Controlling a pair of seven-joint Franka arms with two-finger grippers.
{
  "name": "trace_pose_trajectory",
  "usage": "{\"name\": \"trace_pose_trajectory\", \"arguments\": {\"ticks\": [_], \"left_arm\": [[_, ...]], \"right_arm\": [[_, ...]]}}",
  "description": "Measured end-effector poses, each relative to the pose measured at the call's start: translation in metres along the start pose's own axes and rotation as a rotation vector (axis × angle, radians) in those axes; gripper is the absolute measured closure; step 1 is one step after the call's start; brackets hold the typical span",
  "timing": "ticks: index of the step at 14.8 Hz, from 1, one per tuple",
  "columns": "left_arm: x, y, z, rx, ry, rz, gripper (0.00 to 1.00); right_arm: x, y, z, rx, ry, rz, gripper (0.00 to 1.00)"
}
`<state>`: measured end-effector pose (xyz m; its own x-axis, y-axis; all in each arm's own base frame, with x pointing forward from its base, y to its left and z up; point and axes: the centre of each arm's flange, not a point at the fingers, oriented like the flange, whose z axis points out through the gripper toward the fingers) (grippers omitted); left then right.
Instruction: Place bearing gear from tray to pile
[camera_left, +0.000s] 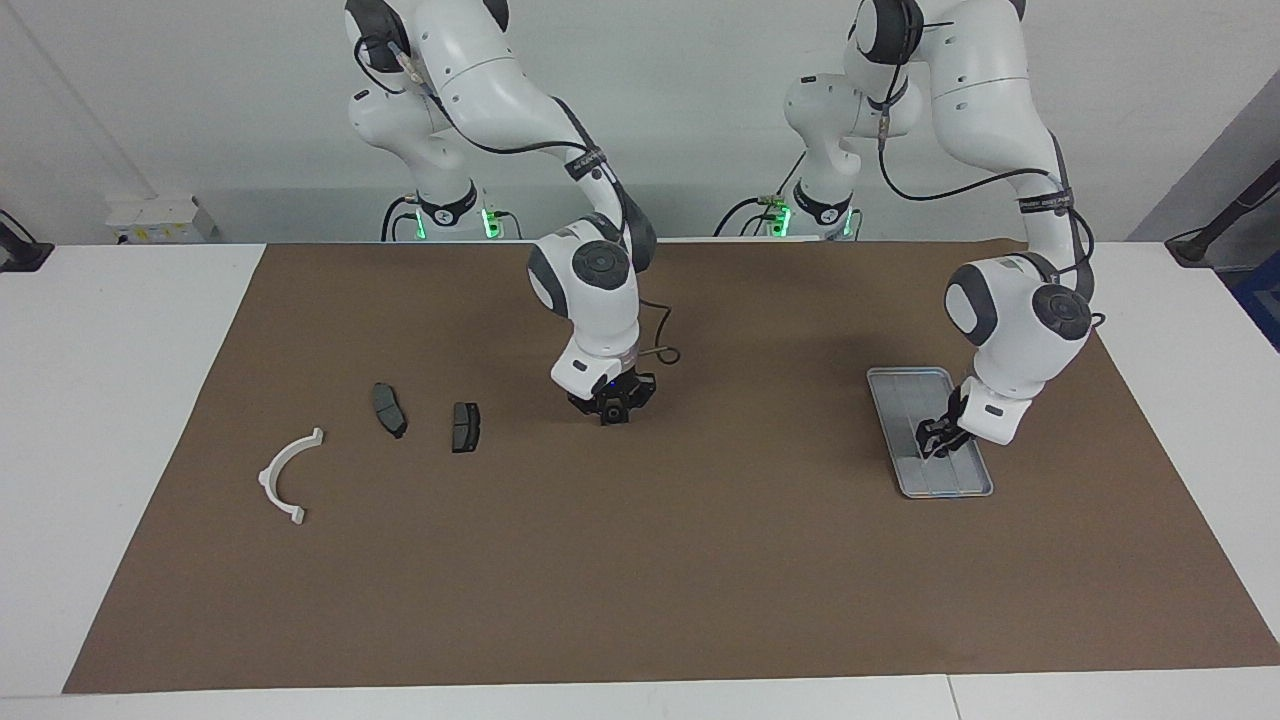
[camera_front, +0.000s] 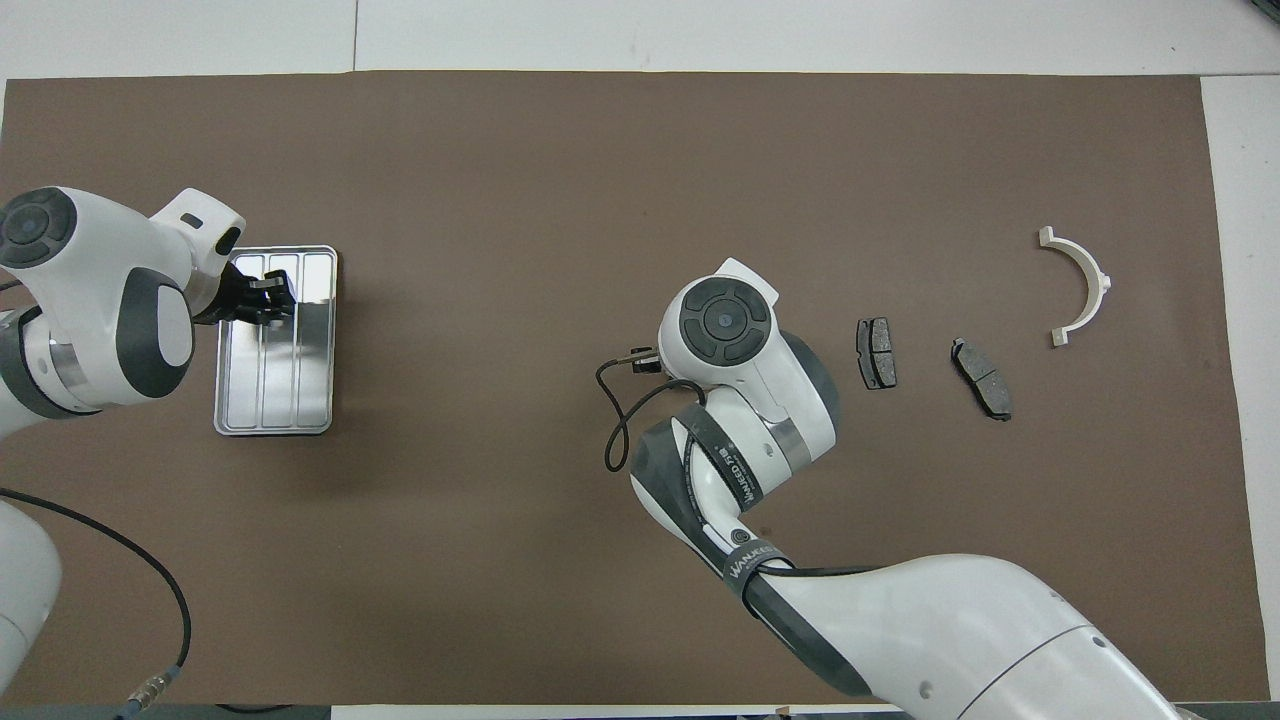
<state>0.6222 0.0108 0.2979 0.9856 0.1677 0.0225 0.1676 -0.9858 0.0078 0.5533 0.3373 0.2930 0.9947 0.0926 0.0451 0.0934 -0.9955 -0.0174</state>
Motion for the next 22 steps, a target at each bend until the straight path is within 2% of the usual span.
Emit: {"name": "trace_pose_trajectory", "arguments": {"ticks": [3,4,6,7,8,11,13,15,18,20,22], "left_arm": [[0.0,0.0,0.0,0.0,0.0,0.0,0.5],[0.0,0.001,-0.001,-0.001,0.002,0.001,0.58],[0.0,0.001,-0.001,-0.001,0.003,0.001,0.62],[0.0,0.002,-0.001,-0.002,0.004,0.003,0.72],[0.0,0.002,-0.002,-0.002,0.004,0.003,0.76],[-0.001,0.005,-0.002,-0.002,-0.007,0.003,0.76],[-0.001,0.023,-0.01,0.0,-0.04,-0.027,0.76],[0.001,0.062,-0.032,0.001,-0.063,-0.082,0.76],[-0.006,0.141,-0.069,0.006,-0.071,-0.195,0.76],[-0.028,0.207,-0.078,0.007,-0.06,-0.252,0.76],[-0.062,0.271,-0.074,0.015,-0.061,-0.27,0.76]], "right_arm": [[0.002,0.001,-0.002,-0.002,-0.003,0.002,0.66],[0.005,0.003,-0.006,-0.006,-0.009,0.007,0.66],[0.015,0.01,-0.021,-0.012,-0.013,0.022,0.66],[0.023,0.016,-0.031,-0.011,-0.009,0.032,0.66],[0.031,0.026,-0.044,-0.009,-0.001,0.043,0.66],[0.055,0.073,-0.092,-0.005,0.029,0.049,0.66],[0.072,0.13,-0.124,-0.012,0.038,0.011,0.66],[0.083,0.204,-0.143,-0.024,0.031,-0.048,0.66],[0.087,0.307,-0.15,-0.024,0.024,-0.136,0.66],[0.082,0.361,-0.151,-0.013,0.022,-0.18,0.66],[0.076,0.389,-0.148,-0.01,0.011,-0.184,0.66]]}}
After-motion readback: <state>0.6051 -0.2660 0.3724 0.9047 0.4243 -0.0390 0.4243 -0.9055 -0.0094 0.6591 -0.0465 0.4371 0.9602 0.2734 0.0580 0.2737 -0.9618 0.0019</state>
